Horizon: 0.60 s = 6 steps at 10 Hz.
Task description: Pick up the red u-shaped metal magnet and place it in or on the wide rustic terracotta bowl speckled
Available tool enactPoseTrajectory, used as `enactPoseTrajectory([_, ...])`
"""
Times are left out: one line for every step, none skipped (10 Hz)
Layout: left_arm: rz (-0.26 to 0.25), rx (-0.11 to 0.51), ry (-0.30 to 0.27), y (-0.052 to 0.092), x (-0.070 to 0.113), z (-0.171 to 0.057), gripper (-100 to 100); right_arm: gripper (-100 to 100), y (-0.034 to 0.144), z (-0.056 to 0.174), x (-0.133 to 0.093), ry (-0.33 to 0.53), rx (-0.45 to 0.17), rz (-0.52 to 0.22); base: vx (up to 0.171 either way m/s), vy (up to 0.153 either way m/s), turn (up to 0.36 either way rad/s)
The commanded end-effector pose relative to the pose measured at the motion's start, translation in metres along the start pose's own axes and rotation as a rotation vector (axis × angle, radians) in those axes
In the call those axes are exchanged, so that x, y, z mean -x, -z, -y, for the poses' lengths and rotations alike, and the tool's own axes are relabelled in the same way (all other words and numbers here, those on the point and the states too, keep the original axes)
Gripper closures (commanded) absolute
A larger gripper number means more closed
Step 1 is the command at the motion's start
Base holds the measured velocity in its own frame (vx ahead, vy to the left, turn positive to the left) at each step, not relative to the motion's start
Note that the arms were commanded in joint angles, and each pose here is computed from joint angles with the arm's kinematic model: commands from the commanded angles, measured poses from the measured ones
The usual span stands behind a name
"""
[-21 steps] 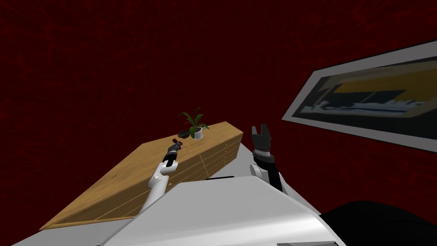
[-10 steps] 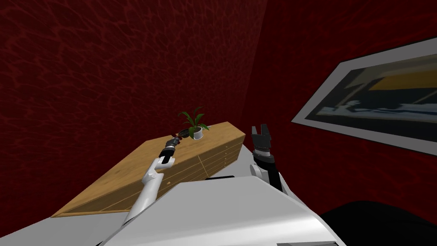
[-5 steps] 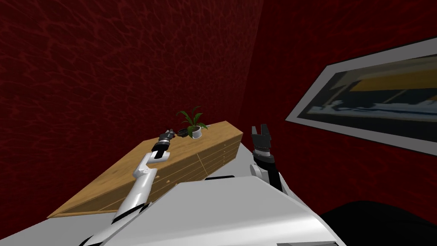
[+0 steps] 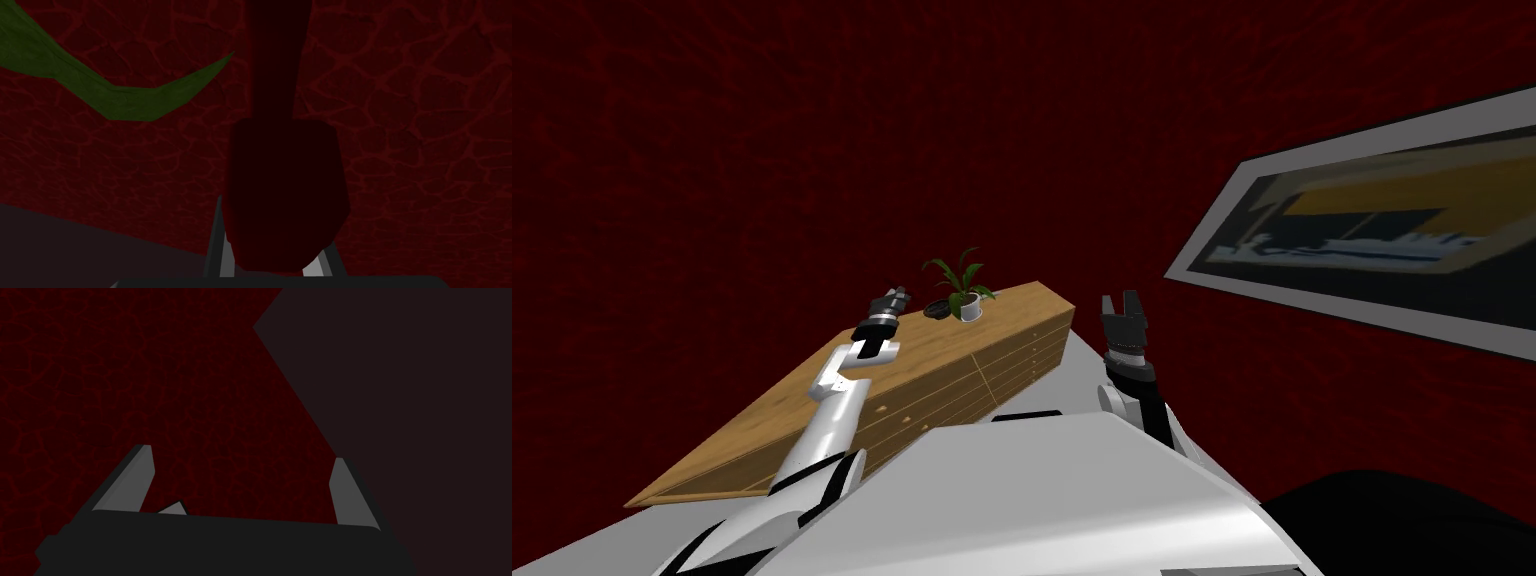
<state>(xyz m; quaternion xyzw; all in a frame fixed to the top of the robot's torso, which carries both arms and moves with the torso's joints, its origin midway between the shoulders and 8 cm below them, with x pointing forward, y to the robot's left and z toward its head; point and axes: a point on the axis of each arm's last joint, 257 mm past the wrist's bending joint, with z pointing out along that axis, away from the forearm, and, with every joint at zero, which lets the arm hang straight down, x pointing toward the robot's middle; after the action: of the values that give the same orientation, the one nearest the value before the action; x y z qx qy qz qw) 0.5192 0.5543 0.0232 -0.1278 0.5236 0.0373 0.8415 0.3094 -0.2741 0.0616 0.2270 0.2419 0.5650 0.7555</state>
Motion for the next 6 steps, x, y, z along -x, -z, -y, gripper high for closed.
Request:
enactPoseTrajectory([0.04, -0.007, 0.005, -0.01, 0.025, 0.0, 100, 0, 0.0, 0.0, 0.0, 0.0, 0.0, 0.0, -0.054, -0.011, -0.069])
enactPoseTrajectory([0.07, -0.011, 0.008, -0.017, 0.044, -0.002, 100, 0, 0.0, 0.0, 0.0, 0.0, 0.0, 0.0, -0.062, -0.013, -0.112])
enactPoseTrajectory([0.098, -0.013, 0.01, -0.023, 0.061, -0.004, 100, 0, 0.0, 0.0, 0.0, 0.0, 0.0, 0.0, -0.076, 0.0, -0.115])
enactPoseTrajectory([0.123, -0.013, 0.011, -0.028, 0.077, -0.006, 100, 0, 0.0, 0.0, 0.0, 0.0, 0.0, 0.0, -0.082, -0.004, -0.138])
enactPoseTrajectory([0.148, -0.011, 0.01, -0.033, 0.092, -0.009, 100, 0, 0.0, 0.0, 0.0, 0.0, 0.0, 0.0, -0.075, -0.004, -0.105])
enactPoseTrajectory([0.171, -0.009, 0.006, -0.036, 0.107, -0.012, 100, 0, 0.0, 0.0, 0.0, 0.0, 0.0, 0.0, -0.055, -0.003, -0.122])
